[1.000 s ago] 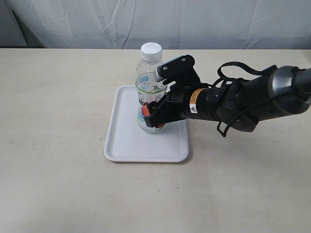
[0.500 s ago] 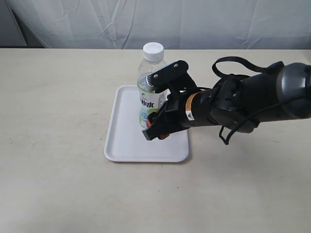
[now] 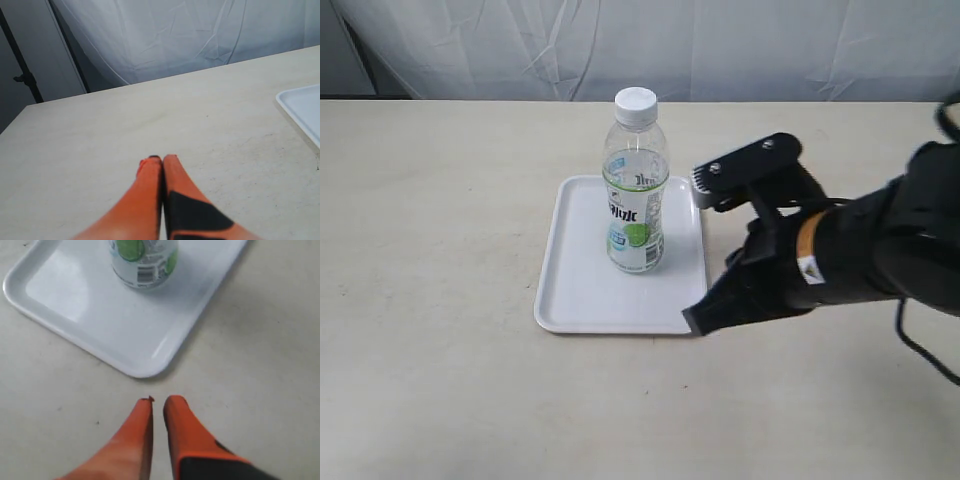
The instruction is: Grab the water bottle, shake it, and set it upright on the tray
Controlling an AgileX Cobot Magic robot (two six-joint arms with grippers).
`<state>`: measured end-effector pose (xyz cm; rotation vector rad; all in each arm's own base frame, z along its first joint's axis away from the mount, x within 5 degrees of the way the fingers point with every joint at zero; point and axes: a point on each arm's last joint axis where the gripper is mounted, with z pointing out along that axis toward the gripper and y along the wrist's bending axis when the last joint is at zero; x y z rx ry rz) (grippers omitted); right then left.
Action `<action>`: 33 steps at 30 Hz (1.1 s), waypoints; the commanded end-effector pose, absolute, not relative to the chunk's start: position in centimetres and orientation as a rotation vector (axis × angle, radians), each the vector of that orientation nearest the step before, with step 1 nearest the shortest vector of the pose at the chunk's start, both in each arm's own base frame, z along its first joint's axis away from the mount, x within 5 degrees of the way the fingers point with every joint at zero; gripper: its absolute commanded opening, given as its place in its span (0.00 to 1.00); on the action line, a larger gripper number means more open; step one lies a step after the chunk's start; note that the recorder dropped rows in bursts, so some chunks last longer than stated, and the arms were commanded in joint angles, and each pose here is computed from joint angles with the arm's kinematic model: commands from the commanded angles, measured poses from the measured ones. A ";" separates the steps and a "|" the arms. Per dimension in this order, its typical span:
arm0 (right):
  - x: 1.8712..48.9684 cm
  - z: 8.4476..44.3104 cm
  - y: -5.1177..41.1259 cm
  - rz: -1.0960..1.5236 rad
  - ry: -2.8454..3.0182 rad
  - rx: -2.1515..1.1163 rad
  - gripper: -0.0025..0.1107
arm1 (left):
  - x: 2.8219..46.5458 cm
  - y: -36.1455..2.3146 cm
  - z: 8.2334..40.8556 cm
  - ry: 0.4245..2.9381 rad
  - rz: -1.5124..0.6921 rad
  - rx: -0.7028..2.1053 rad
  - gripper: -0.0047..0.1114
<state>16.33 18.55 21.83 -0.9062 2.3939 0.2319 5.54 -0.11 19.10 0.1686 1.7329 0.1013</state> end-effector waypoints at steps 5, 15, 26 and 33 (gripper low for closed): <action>11.2 26.5 13.2 0.455 2.443 -0.659 0.13 | 5.5 -0.1 19.1 1.724 0.097 0.165 0.04; 8.3 30.2 10.4 0.692 2.264 -0.562 0.13 | 5.5 -0.1 19.1 1.724 0.097 0.165 0.04; 6.5 27.8 4.0 0.688 1.892 -0.095 0.13 | 5.5 -0.1 19.1 1.724 0.097 0.165 0.04; 5.2 24.5 1.6 0.480 1.767 0.058 0.13 | 5.5 -0.1 19.1 1.724 0.097 0.165 0.04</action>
